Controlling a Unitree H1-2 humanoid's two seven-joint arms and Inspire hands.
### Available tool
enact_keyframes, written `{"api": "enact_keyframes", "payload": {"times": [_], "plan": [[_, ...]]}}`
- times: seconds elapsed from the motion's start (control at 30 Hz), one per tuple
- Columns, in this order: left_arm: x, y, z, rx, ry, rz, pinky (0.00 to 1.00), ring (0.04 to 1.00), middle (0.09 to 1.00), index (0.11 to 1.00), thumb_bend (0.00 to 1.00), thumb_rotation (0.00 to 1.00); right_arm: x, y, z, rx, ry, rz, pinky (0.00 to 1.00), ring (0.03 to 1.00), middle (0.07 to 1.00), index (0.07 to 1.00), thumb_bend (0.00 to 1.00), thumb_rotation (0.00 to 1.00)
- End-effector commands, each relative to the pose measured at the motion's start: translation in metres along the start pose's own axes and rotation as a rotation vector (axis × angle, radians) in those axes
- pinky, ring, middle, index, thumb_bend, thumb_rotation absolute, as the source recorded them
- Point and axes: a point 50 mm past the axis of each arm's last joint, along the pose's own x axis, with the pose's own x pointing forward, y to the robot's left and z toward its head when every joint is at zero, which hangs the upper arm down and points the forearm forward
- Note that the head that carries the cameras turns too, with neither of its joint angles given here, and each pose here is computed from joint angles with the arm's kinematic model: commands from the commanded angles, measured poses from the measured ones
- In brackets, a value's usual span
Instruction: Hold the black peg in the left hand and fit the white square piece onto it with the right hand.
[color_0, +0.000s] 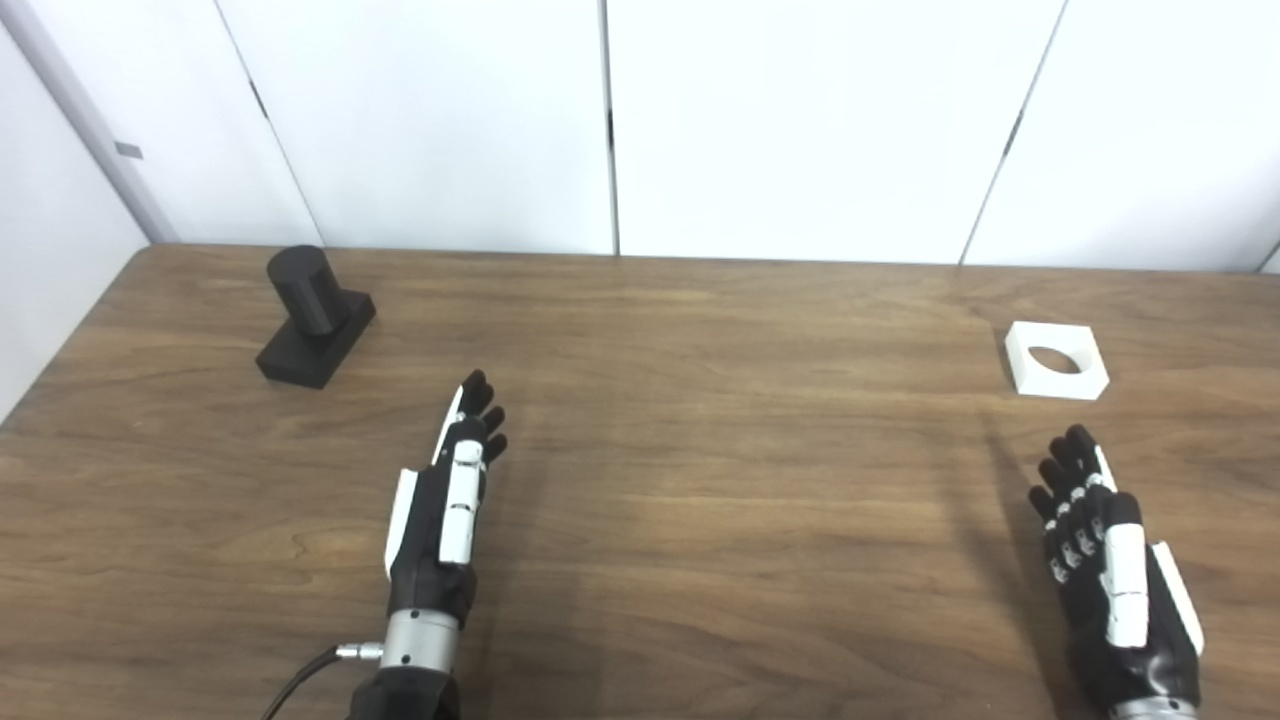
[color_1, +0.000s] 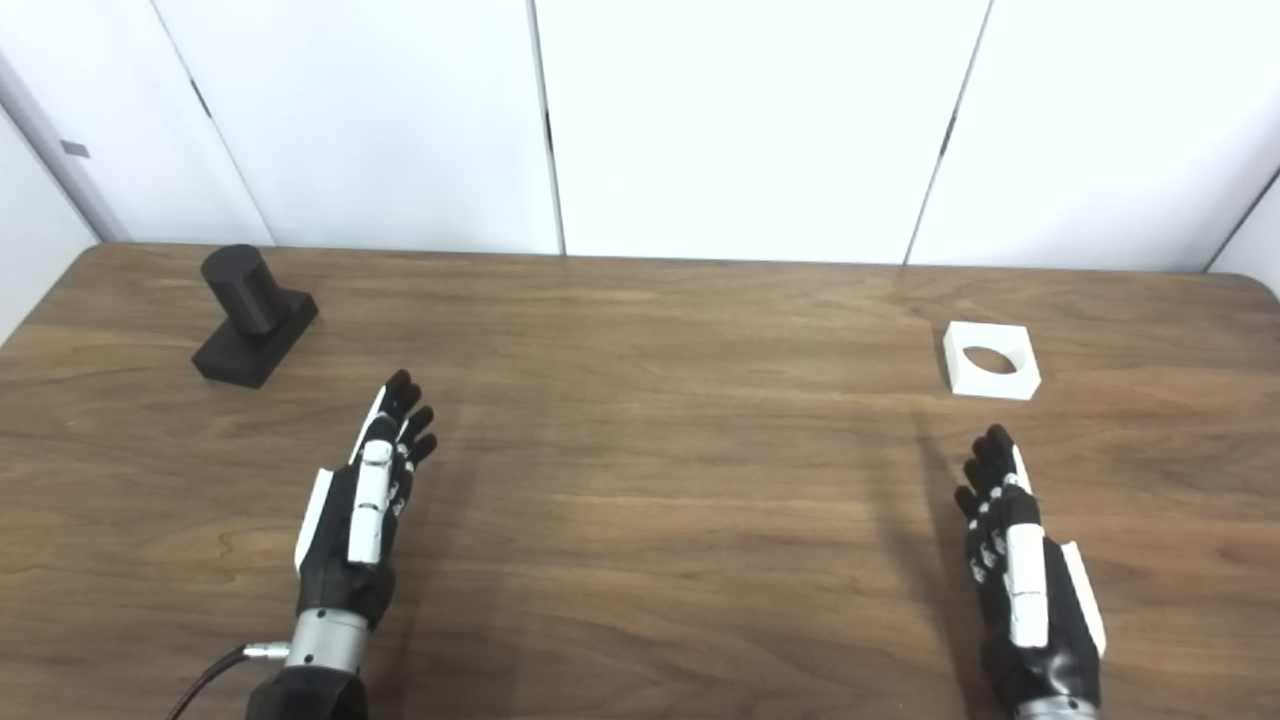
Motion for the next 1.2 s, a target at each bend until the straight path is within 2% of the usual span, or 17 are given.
{"api": "enact_keyframes", "payload": {"times": [0.0, 0.27, 0.7, 0.97, 1.1, 1.17], "plan": [[-0.027, 0.007, -0.010, 0.015, 0.026, 0.024, 0.95, 0.965, 0.992, 0.990, 0.47, 1.00, 0.007, 0.001, 0.012, -0.006, -0.093, 0.004, 1.00, 1.000, 1.000, 1.000, 0.53, 1.00], [-0.028, 0.005, -0.008, 0.011, 0.027, 0.034, 0.93, 0.956, 0.984, 0.988, 0.44, 1.00, 0.005, 0.001, 0.010, -0.006, -0.082, 0.001, 1.00, 1.000, 1.000, 1.000, 0.55, 1.00], [-0.031, -0.003, -0.010, 0.026, 0.034, 0.017, 0.93, 0.955, 0.980, 0.984, 0.47, 1.00, 0.002, -0.006, 0.013, -0.013, -0.061, -0.016, 1.00, 1.000, 1.000, 1.000, 0.53, 1.00], [-0.033, -0.013, -0.013, 0.043, 0.025, 0.015, 0.88, 0.936, 0.973, 0.972, 0.46, 1.00, 0.000, -0.010, 0.014, -0.023, -0.038, 0.001, 1.00, 1.000, 1.000, 1.000, 0.59, 1.00], [-0.035, -0.015, -0.015, 0.043, 0.028, 0.012, 0.88, 0.933, 0.969, 0.967, 0.47, 1.00, -0.001, -0.010, 0.009, -0.025, -0.042, 0.003, 1.00, 1.000, 1.000, 1.000, 0.66, 1.00], [-0.036, -0.016, -0.016, 0.042, 0.034, 0.008, 0.89, 0.937, 0.970, 0.971, 0.47, 1.00, -0.002, -0.010, 0.006, -0.009, -0.041, -0.018, 1.00, 1.000, 0.984, 0.999, 0.64, 1.00]]}}
